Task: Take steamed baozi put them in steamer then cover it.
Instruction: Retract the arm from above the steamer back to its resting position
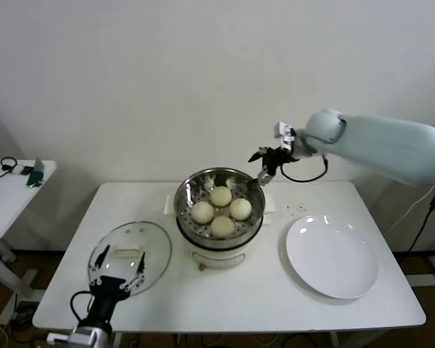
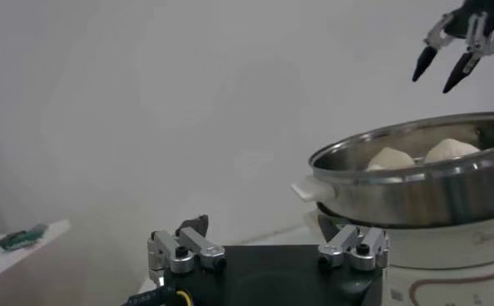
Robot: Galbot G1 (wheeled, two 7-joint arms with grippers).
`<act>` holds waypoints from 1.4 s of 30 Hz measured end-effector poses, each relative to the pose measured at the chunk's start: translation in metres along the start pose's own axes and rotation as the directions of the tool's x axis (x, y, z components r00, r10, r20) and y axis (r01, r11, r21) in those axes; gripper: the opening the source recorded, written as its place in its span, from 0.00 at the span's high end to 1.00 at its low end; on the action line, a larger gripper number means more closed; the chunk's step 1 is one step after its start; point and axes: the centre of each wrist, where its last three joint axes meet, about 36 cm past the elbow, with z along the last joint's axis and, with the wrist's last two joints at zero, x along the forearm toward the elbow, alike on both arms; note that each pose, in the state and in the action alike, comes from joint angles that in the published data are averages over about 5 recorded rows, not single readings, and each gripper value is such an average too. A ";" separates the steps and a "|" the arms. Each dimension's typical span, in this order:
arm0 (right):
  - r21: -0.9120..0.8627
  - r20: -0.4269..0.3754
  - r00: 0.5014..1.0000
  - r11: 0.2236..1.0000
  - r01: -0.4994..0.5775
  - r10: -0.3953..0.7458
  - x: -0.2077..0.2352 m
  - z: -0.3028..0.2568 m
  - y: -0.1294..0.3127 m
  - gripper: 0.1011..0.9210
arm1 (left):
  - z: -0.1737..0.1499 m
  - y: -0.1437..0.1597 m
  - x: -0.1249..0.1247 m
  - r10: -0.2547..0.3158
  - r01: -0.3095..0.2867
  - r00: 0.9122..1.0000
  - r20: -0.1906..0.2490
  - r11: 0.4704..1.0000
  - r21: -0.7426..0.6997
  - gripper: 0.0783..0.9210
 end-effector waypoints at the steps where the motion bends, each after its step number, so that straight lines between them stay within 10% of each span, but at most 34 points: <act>1: -0.015 0.033 0.999 1.000 -0.023 0.024 0.001 0.009 0.006 0.12 | 0.000 0.000 -0.001 -0.002 0.002 1.000 0.000 1.000 0.000 0.12; 12: -0.232 0.281 0.910 0.942 -0.244 0.305 0.008 0.096 0.072 0.12 | -0.007 -0.002 -0.009 -0.022 0.022 1.000 0.019 0.999 -0.026 0.12; 29: -0.482 0.333 0.736 0.777 -0.405 0.590 0.008 0.167 0.174 0.12 | -0.014 0.009 -0.019 -0.086 0.089 0.996 0.023 0.965 -0.248 0.12; 35: -0.559 0.303 0.683 0.704 -0.438 0.665 0.004 0.185 0.213 0.12 | -0.010 0.021 -0.022 -0.097 0.098 0.995 0.026 0.874 -0.476 0.12; 42: -0.636 0.231 0.635 0.609 -0.474 0.737 0.004 0.206 0.260 0.12 | 0.003 0.027 -0.026 -0.058 0.050 0.998 0.016 0.649 -0.759 0.12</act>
